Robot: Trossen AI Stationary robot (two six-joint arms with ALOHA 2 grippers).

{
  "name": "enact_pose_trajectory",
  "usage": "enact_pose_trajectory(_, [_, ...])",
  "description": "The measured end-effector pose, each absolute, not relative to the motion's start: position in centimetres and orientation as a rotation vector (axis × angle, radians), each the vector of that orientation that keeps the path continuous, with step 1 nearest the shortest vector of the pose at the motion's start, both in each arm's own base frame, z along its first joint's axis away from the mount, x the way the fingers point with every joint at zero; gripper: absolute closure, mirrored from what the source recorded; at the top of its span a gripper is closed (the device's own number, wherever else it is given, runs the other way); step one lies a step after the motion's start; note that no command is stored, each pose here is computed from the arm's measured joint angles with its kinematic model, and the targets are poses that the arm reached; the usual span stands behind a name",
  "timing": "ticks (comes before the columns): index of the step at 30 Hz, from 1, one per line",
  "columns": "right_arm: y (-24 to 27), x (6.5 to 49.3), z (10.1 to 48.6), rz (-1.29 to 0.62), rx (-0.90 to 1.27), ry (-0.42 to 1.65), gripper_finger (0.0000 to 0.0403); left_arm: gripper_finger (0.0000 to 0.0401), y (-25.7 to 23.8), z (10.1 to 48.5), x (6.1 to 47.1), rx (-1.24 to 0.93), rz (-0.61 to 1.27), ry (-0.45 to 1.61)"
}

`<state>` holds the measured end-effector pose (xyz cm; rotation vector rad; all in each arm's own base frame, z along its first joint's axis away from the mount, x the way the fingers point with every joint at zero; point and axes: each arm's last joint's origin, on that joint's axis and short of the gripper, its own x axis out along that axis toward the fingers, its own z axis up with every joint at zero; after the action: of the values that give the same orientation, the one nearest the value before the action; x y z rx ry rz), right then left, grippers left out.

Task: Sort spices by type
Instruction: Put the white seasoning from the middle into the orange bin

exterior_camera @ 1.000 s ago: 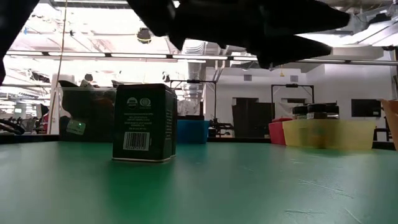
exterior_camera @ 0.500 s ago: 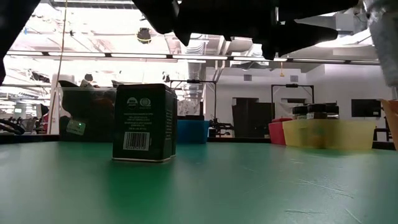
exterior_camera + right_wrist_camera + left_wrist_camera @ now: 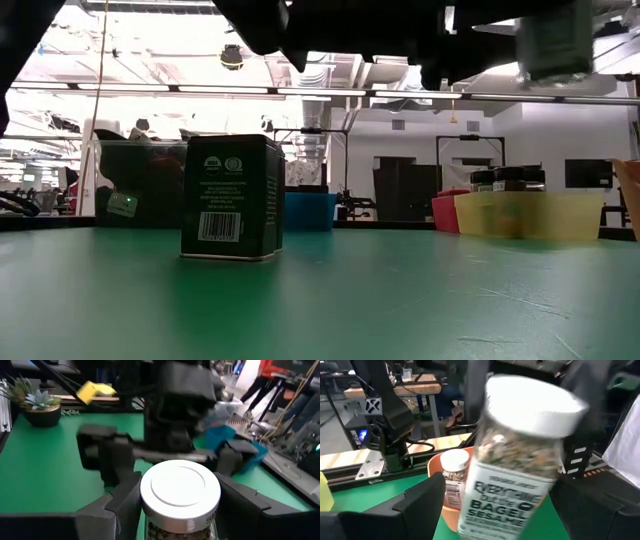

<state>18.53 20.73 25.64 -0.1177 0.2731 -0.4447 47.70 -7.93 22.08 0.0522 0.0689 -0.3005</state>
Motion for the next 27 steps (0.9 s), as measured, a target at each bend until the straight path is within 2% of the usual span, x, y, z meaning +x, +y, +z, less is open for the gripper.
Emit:
enact_pose_trajectory(6, [21.2, 19.6, 26.5, -0.423, -0.161, 0.246, 0.0158, 0.0083, -7.9, 22.1, 47.7, 0.100, -0.302, 0.063])
enact_pose_trajectory(14, [21.0, 19.5, 27.3, -0.410, -0.131, 0.236, 0.0158, 0.0207, -8.0, 21.9, 47.7, 0.145, -0.317, 0.071])
enact_pose_trajectory(21, [20.0, 18.8, 28.7, -0.355, -0.084, 0.261, 0.0158, 0.0208, -7.9, 21.7, 47.6, 0.143, -0.308, 0.123])
enact_pose_trajectory(27, [17.7, 19.7, 28.8, -0.278, 0.032, 0.414, 0.0147, 0.0208, -7.7, 20.7, 47.4, 0.147, -0.304, 0.222])
